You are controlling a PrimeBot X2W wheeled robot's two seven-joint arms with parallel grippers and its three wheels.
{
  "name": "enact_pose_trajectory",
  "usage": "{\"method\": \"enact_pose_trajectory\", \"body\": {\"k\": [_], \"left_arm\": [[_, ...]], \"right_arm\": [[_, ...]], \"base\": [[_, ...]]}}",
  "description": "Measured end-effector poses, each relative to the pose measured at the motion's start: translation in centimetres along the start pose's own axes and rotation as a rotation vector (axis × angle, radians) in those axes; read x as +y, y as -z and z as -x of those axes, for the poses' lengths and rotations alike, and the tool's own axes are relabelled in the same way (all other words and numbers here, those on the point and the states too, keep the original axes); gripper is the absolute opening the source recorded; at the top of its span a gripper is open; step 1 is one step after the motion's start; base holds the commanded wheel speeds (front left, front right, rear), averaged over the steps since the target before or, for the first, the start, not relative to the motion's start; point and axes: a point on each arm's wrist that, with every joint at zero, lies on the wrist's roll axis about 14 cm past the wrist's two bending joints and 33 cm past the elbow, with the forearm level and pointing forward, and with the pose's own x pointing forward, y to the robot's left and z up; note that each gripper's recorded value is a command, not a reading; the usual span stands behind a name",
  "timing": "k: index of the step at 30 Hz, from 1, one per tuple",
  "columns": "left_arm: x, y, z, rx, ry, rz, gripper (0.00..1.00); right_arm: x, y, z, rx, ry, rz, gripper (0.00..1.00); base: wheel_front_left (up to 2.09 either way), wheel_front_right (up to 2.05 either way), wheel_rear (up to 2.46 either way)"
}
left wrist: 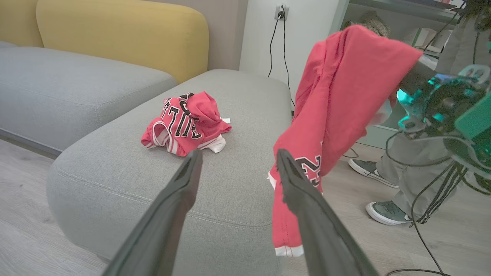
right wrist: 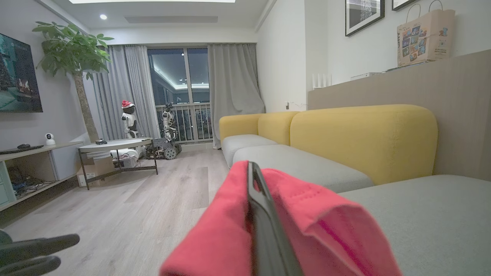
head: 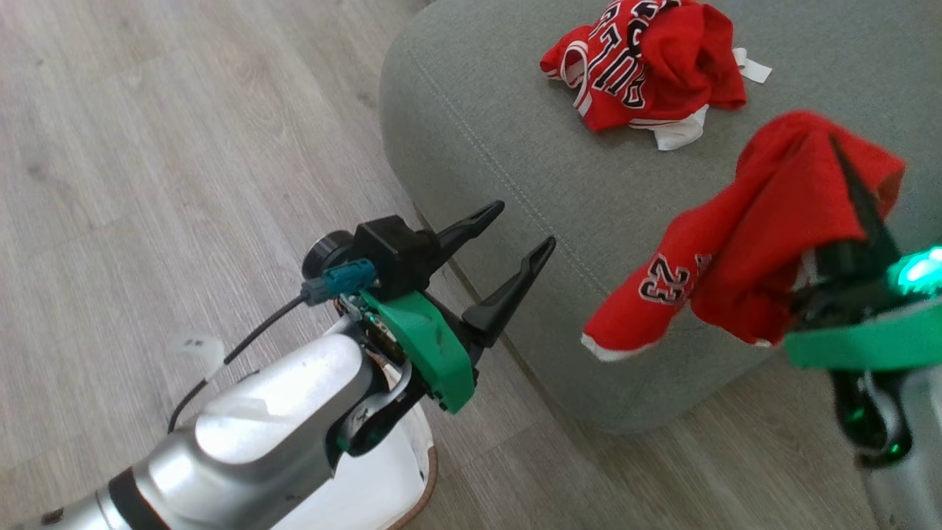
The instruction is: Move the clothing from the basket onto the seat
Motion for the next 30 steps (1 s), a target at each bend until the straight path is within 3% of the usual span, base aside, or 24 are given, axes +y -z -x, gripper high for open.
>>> {"method": "enact_pose_trajectory", "body": {"k": [9,17,26,30], "left_arm": [[2.0,-0.1,-0.1,-0.036,-0.011,-0.006,1.00],[4.6,1.7,-0.1,-0.014,-0.011,0.022,1.00],[8.3,4.2,0.0,0.007,-0.026,0.067,1.00],[10.3,5.9,0.5,0.022,-0.047,0.091,1.00]], "right_arm": [[-2.0,-5.1,-7.4,-0.123,-0.028,0.095,0.00],[-5.7,-4.7,-13.9,-0.087,0.017,0.210,0.00],[-9.3,-0.1,-19.6,0.035,0.092,0.380,0.00],[-10.1,4.6,-21.6,0.144,0.104,0.456,0.00]], "base": [[0.00,0.00,0.00],[0.00,0.00,0.00],[0.00,0.00,0.00],[0.00,0.00,0.00]]}}
